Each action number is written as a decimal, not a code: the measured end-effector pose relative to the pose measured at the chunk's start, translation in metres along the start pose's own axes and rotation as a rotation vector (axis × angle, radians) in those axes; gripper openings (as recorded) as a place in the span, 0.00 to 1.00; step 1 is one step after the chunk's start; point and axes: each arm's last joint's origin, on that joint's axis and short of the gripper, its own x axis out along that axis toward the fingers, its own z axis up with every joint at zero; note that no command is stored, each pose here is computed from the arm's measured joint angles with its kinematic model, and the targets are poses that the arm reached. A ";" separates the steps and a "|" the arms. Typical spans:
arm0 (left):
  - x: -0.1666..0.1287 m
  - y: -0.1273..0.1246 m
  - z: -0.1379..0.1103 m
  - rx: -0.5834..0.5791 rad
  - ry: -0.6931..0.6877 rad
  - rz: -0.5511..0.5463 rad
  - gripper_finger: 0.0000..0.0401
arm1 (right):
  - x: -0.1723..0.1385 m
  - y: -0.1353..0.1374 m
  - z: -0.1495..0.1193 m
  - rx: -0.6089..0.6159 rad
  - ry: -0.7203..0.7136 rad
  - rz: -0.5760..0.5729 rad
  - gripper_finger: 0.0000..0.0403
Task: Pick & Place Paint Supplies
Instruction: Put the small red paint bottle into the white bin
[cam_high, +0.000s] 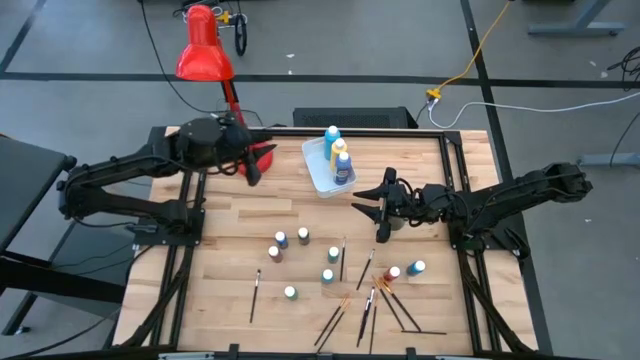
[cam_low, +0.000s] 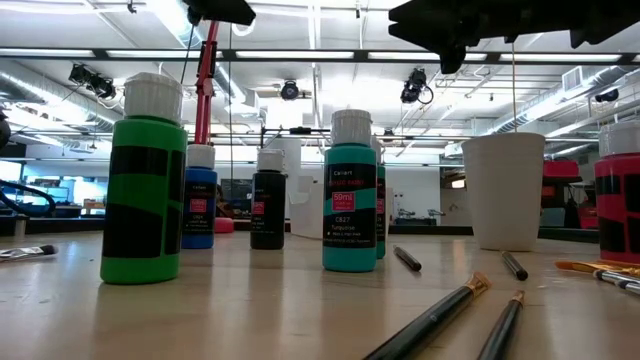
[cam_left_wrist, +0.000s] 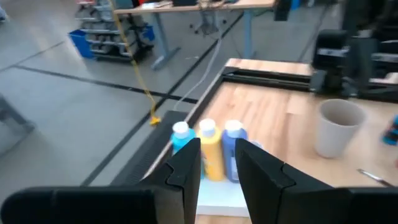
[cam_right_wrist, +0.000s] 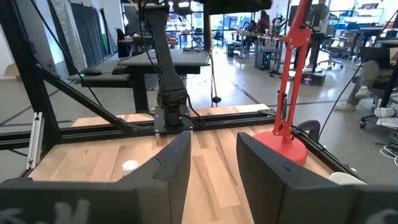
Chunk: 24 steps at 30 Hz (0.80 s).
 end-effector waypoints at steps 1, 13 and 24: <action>-0.002 -0.001 -0.004 0.001 -0.002 -0.020 0.27 | 0.000 0.000 0.000 0.000 0.000 0.000 0.32; -0.001 -0.024 -0.100 0.039 -0.187 -0.227 0.27 | 0.001 -0.002 0.001 -0.035 -0.006 -0.010 0.32; 0.003 -0.037 -0.141 0.007 -0.283 -0.453 0.27 | 0.001 -0.006 0.007 -0.020 -0.071 -0.026 0.32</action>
